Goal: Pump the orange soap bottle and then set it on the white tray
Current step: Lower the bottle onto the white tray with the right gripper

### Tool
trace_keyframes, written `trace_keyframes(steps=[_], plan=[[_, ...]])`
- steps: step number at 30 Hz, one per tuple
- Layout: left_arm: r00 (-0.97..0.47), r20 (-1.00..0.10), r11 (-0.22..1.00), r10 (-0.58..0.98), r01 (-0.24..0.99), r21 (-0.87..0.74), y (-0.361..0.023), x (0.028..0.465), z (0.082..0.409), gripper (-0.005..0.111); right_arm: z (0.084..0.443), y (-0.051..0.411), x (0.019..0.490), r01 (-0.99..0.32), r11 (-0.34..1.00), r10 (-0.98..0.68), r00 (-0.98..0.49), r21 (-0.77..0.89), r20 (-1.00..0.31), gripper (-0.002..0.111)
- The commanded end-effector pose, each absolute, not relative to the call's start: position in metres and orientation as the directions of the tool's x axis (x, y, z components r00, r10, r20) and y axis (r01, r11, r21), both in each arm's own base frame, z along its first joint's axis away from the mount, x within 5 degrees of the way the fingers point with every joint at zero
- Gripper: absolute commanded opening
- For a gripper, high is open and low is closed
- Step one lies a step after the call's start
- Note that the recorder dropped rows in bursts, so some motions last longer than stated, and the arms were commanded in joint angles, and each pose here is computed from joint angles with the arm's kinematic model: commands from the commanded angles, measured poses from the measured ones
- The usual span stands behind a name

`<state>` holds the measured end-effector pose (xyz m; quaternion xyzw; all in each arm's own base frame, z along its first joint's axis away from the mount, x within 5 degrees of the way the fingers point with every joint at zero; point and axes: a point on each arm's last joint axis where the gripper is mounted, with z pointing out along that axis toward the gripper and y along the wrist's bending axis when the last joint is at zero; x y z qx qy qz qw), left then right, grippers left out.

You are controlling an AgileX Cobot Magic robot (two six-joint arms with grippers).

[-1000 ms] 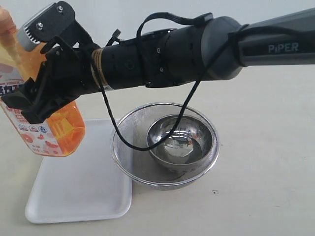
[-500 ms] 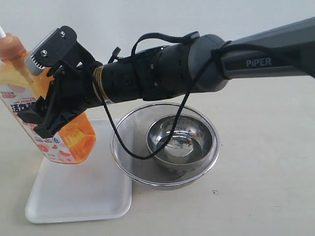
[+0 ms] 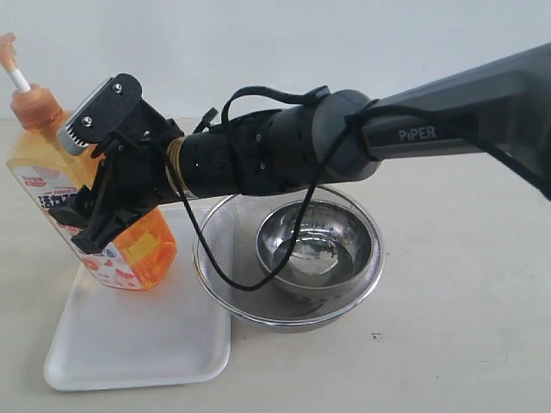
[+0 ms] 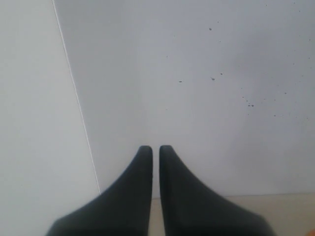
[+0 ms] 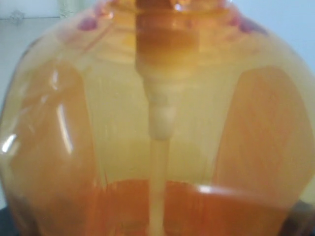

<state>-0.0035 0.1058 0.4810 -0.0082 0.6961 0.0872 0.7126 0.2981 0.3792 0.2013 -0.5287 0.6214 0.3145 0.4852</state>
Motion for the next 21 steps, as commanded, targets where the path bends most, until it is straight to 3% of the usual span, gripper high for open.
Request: trace_keyframes(steps=[1, 21], plan=[[0.01, -0.994, 0.986, 0.107, -0.128, 0.105, 0.1067, -0.0042, 0.4804, 0.005, 0.2141, 0.3815, 0.2992, -0.962, 0.248, -0.288, 0.041, -0.115, -0.957, 0.0], [0.0, -0.995, 0.986, 0.105, -0.128, 0.104, 0.1067, -0.0042, 0.4795, 0.005, 0.2157, 0.3807, 0.3029, -0.948, 0.284, -0.277, 0.062, -0.144, -0.959, 0.0]])
